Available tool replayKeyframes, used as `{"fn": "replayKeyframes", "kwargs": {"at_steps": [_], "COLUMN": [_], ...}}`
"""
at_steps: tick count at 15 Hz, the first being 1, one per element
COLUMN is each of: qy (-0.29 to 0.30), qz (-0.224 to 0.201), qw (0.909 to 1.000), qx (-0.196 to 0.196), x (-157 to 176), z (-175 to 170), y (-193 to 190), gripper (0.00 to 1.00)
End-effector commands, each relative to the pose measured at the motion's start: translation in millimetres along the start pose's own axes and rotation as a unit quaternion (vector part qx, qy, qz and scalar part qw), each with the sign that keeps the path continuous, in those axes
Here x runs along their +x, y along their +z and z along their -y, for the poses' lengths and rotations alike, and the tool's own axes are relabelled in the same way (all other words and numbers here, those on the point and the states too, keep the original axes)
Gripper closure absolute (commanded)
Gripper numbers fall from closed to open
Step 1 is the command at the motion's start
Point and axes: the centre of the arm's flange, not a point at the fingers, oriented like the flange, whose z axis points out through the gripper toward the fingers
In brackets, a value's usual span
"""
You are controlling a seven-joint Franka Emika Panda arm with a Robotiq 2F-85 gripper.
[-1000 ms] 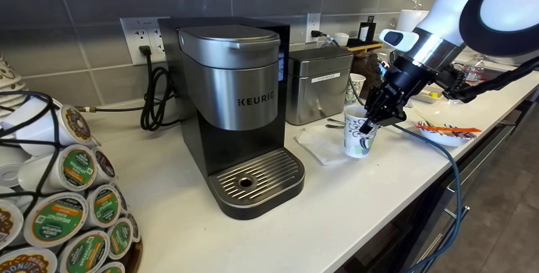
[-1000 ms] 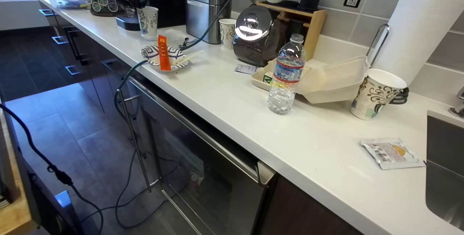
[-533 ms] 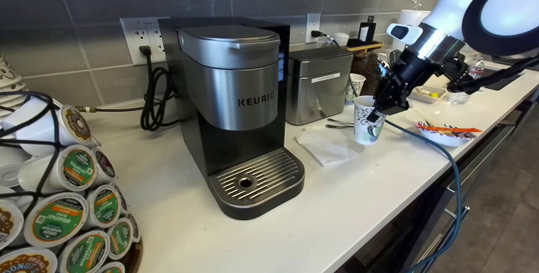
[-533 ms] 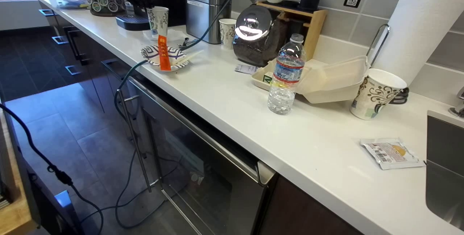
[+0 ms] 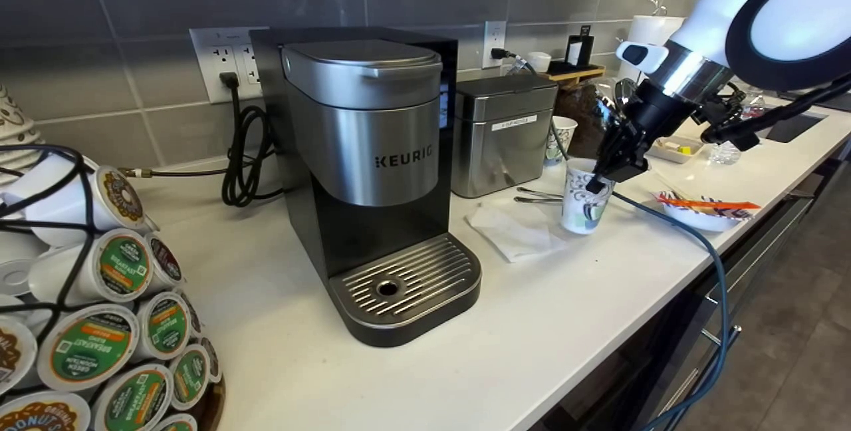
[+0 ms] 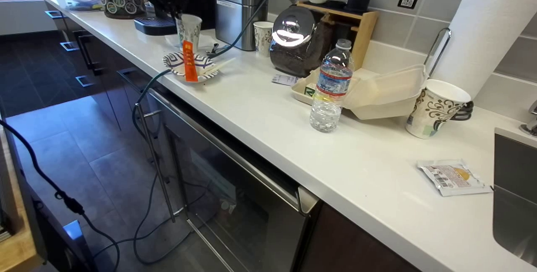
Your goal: Move the coffee cup on the right to the left.
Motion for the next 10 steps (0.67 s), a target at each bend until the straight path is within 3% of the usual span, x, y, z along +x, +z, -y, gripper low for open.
{"fn": "replayKeyframes", "kwargs": {"at_steps": [1, 5, 8, 10], "qy": [0.016, 0.011, 0.014, 0.05], "qz": [-0.002, -0.011, -0.027, -0.037], "qw": [0.9998, 0.9999, 0.9982, 0.9938], "qx": [0.009, -0.002, -0.051, -0.091], "x": [-1.5, 6.7, 6.0, -9.9], "z": [3.3, 11.7, 25.6, 24.1], "y": [-0.6, -26.3, -82.5, -125.2], "gripper": [0.53, 0.24, 0.01, 0.0]}}
